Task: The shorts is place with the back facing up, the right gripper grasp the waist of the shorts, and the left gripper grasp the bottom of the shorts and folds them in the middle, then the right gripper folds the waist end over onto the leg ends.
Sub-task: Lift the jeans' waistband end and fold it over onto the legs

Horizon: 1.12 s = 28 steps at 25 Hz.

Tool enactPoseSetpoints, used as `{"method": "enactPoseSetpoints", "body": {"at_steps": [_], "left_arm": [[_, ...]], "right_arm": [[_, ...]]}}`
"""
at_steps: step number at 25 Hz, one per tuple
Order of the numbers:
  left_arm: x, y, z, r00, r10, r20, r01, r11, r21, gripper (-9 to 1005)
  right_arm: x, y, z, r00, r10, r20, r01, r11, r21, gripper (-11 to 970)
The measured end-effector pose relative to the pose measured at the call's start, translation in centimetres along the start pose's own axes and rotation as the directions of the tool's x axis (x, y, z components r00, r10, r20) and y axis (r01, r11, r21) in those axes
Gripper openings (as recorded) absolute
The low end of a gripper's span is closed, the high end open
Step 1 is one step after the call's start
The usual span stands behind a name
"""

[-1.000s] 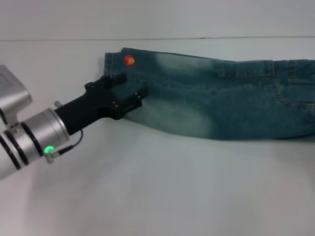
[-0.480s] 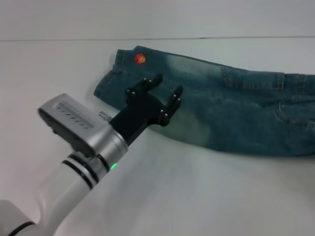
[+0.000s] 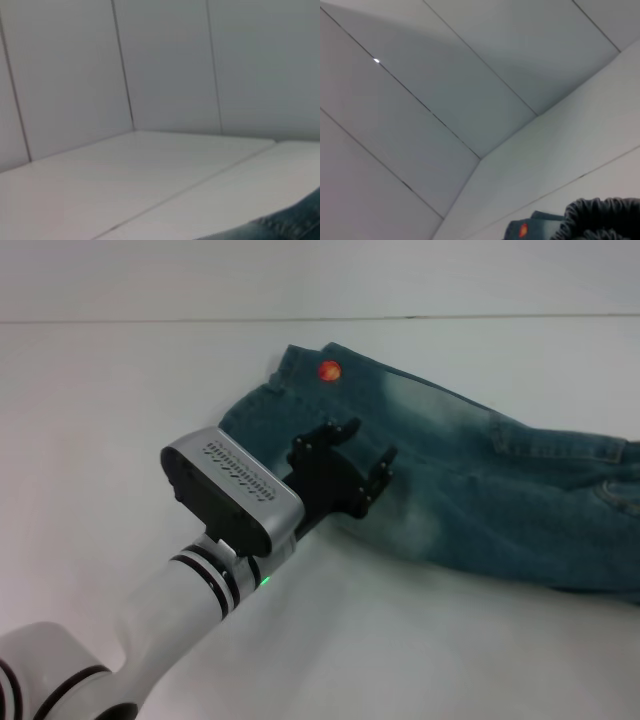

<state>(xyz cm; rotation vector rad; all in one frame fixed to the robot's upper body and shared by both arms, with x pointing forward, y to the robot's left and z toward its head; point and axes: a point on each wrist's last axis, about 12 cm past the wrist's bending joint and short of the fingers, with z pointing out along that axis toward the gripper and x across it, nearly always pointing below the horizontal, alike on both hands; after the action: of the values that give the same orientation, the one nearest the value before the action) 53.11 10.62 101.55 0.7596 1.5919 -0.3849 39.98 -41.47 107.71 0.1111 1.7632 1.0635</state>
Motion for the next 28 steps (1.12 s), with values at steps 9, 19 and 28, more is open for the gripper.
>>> {"method": "enactPoseSetpoints", "body": {"at_steps": [9,19,28], "left_arm": [[-0.6,-3.6,0.1,0.999,0.051,0.017,-0.054,0.982,0.181,524],[-0.5,-5.3,-0.4,0.999,0.048,0.007,-0.049,0.968,0.245,523],[-0.9,-7.6,-1.2,1.000,-0.020,0.020,0.013,0.956,0.292,523]], "right_arm": [[-0.9,1.5,0.9,1.000,-0.004,0.009,0.005,0.990,-0.144,97],[-6.8,3.6,10.2,0.994,-0.102,-0.034,0.085,0.934,-0.347,96],[-8.6,6.0,17.2,0.980,-0.157,-0.123,0.090,0.899,-0.429,94]]}}
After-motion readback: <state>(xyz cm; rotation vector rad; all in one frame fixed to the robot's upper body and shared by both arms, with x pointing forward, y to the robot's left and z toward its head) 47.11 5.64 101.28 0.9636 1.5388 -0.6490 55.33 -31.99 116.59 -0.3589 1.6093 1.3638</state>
